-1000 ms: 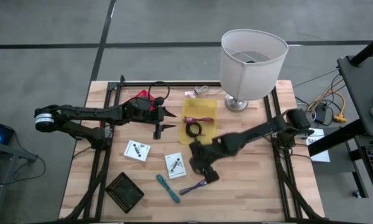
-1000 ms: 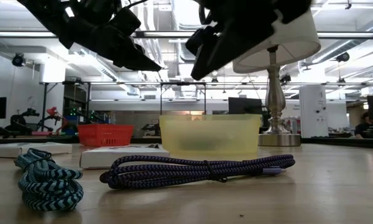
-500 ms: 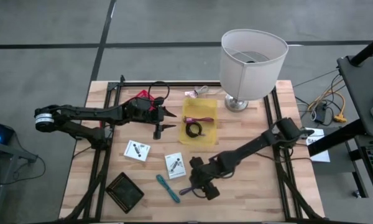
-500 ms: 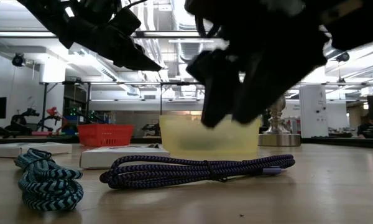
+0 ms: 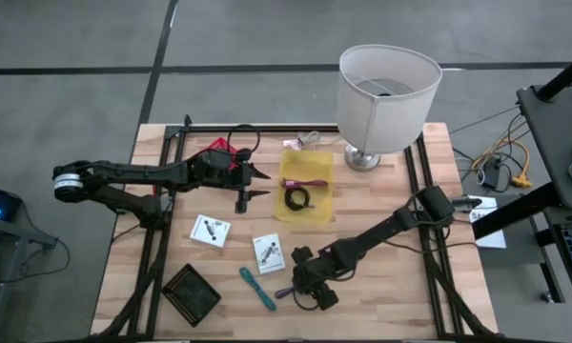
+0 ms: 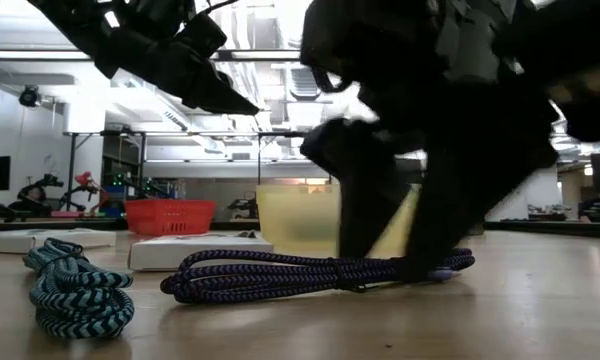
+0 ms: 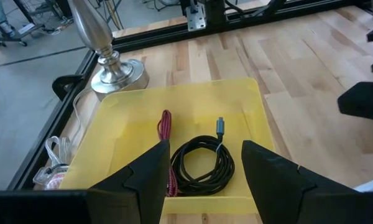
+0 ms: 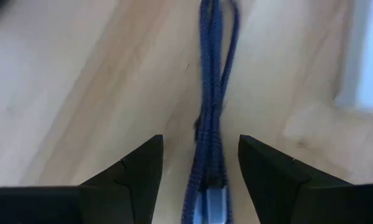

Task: Pick and place items into bin
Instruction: Put the violet charger cable into the yellow bin

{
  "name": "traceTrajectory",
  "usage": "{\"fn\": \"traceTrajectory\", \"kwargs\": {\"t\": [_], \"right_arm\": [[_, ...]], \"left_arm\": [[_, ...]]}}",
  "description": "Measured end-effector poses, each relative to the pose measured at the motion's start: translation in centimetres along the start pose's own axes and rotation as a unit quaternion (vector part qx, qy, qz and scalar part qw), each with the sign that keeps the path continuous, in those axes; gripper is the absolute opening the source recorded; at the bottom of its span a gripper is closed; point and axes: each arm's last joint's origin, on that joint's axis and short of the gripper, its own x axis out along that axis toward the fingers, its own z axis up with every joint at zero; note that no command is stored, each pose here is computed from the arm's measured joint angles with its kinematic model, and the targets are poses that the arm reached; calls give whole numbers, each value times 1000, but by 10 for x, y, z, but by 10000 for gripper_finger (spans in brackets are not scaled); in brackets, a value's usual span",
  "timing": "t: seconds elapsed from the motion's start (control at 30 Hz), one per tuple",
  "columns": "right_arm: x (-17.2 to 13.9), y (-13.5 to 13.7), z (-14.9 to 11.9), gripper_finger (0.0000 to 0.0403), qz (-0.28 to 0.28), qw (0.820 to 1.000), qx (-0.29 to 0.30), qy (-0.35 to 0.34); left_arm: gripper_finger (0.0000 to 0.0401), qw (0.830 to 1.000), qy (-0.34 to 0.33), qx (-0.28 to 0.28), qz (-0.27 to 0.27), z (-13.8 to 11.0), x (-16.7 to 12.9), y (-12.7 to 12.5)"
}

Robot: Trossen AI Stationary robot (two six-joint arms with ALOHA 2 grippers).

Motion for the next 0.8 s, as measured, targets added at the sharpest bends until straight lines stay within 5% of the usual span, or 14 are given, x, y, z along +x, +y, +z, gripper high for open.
{"fn": "traceTrajectory", "kwargs": {"t": [0.27,0.57,0.7,0.8], "right_arm": [[11,-1,-5,152,-3,1000,3,16],[3,-1,-6,22,-5,1000,-2,26],[-11,4,-9,17,-3,998,-25,51],[-31,6,-5,16,-52,997,-33,48]], "left_arm": [[185,1000,-1,0,2,0,0,0],[185,1000,-1,0,2,0,0,0],[185,1000,0,-1,1,0,0,0],[185,1000,0,-1,1,0,0,0]]}}
